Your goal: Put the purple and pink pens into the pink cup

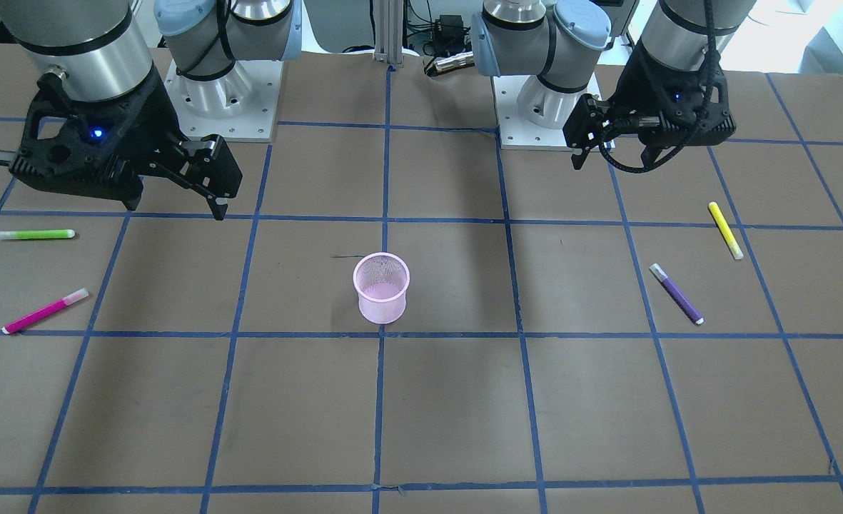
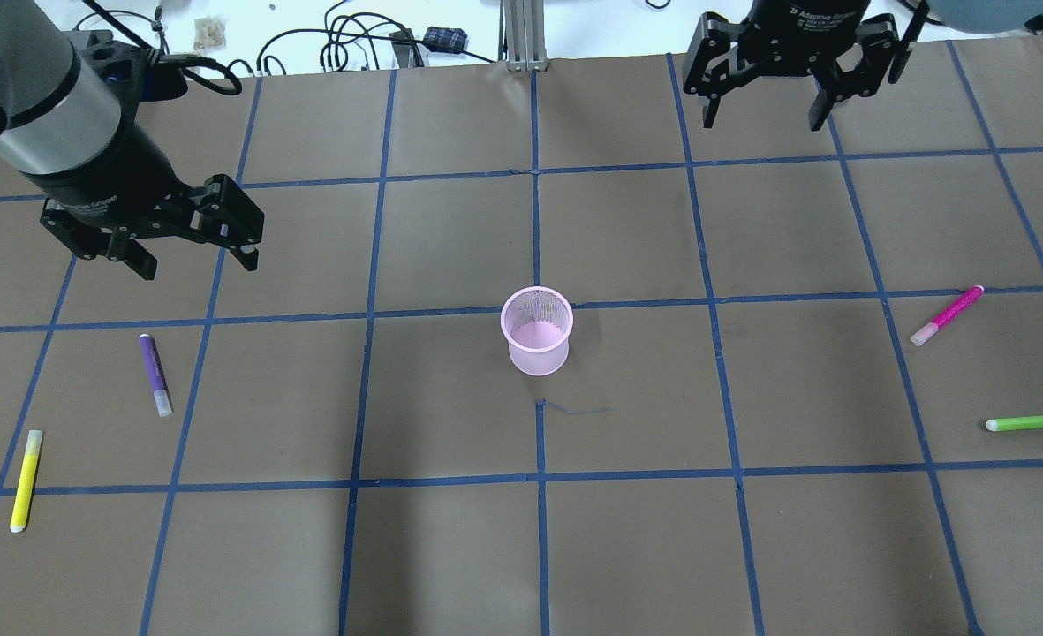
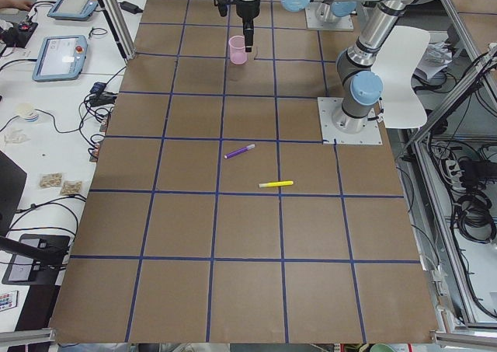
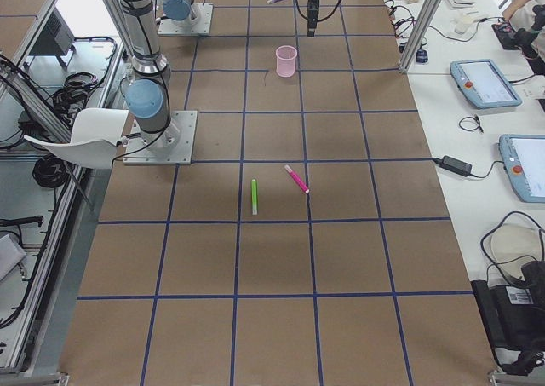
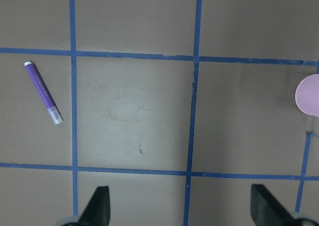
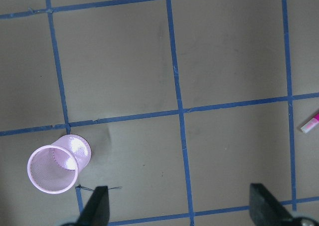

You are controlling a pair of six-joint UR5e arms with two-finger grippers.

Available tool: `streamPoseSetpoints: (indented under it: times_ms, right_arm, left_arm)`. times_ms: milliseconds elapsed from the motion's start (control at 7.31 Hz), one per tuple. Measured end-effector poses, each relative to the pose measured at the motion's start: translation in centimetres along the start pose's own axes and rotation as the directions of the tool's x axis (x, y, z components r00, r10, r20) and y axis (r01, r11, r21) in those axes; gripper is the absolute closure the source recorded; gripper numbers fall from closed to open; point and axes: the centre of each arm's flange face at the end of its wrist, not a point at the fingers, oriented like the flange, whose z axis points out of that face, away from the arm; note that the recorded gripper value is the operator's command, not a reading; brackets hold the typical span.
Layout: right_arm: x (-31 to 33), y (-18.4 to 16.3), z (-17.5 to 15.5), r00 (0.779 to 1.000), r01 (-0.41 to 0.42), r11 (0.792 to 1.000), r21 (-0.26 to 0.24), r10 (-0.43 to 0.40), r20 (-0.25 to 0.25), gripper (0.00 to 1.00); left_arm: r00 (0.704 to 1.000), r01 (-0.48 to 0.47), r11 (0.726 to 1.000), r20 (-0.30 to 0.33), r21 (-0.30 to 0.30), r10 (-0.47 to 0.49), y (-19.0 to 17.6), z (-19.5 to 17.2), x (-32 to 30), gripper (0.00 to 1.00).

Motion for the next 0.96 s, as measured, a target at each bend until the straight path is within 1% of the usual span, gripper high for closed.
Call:
streamPoseSetpoints:
  times_ms: [274,547,684,821,958]
  right_arm:
    - [1.3,-0.1,0.0,1.000,0.006,1.000,-0.011,-0.006,-0.011,0.00]
    - [4.5,-0.5,0.2,0.998,0.053,0.997,-0.063,-0.054,-0.016,0.00]
    - [7.9,-1.1,0.4,0.995,0.100,0.991,-0.090,-0.101,-0.010,0.00]
    - [12.5,-1.9,0.7,0.985,0.175,0.979,-0.108,-0.175,0.004,0.00]
    - [17.6,-2.6,1.1,0.967,0.256,0.960,-0.115,-0.255,0.023,0.00]
  left_arm:
    - [1.000,0.004,1.000,-0.003,-0.001,-0.004,-0.1,0.0,-0.2,0.00]
    - [1.000,0.010,1.000,0.003,-0.004,-0.010,-0.4,0.3,-0.6,0.00]
    - [1.000,0.013,1.000,0.005,-0.006,-0.013,-0.8,0.6,-0.9,0.00]
    - [1.000,0.022,1.000,0.006,-0.008,-0.022,-1.3,1.1,-1.3,0.00]
    - [0.999,0.050,0.999,0.006,-0.009,-0.050,-2.1,1.6,-2.5,0.00]
